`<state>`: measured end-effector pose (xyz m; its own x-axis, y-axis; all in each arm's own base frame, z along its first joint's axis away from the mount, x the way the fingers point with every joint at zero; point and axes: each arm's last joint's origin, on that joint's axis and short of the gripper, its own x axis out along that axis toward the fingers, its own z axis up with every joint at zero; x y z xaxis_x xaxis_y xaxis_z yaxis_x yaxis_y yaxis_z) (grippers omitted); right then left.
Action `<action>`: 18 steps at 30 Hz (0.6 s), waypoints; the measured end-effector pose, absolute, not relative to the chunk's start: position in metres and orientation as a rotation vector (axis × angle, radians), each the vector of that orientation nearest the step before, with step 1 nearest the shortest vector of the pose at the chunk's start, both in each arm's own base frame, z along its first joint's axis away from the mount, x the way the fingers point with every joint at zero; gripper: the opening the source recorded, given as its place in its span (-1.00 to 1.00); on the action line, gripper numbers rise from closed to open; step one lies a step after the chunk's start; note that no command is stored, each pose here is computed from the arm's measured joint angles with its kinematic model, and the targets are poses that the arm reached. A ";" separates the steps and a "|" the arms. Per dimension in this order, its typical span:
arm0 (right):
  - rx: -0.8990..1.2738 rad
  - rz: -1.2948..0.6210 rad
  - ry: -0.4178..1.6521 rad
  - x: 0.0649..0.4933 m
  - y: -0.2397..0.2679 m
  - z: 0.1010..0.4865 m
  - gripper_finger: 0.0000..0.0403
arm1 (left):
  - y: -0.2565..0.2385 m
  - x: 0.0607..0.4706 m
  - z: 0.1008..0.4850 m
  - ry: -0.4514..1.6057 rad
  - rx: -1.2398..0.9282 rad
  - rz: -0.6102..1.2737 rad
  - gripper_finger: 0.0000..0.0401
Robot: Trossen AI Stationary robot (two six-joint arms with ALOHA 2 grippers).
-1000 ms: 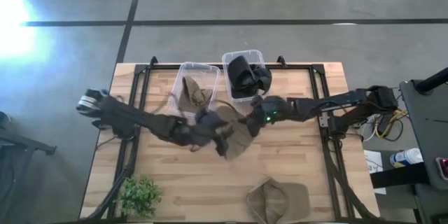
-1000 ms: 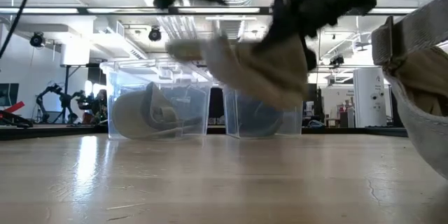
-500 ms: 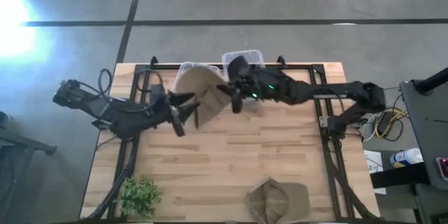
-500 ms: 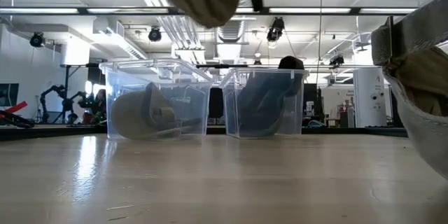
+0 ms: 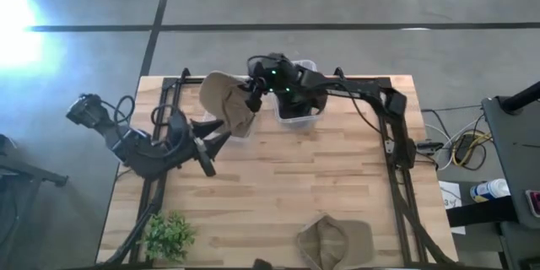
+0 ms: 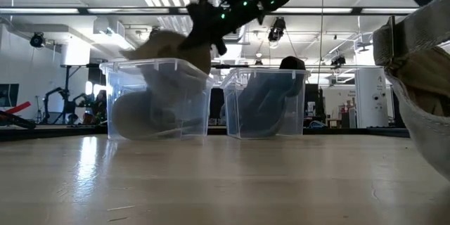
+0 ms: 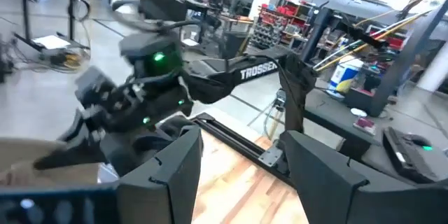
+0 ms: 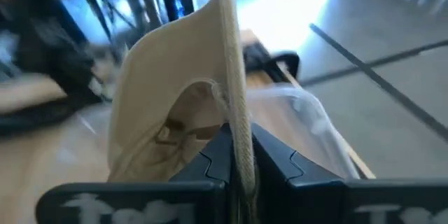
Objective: Pick & Place hat
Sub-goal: Put the top brown cap into the left transparent bin
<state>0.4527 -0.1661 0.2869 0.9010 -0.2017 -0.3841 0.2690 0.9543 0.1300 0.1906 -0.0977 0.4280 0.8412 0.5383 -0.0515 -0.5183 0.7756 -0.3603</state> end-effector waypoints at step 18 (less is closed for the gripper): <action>0.095 -0.241 0.879 0.485 -0.172 0.248 -0.45 | -0.108 0.197 0.410 0.009 -0.247 0.661 0.01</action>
<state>0.4848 -0.1722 0.2485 0.6129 -0.1699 -0.7717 0.2475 0.9688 -0.0168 0.1969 -0.1079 0.4104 0.7903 0.6065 -0.0869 -0.6087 0.7611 -0.2240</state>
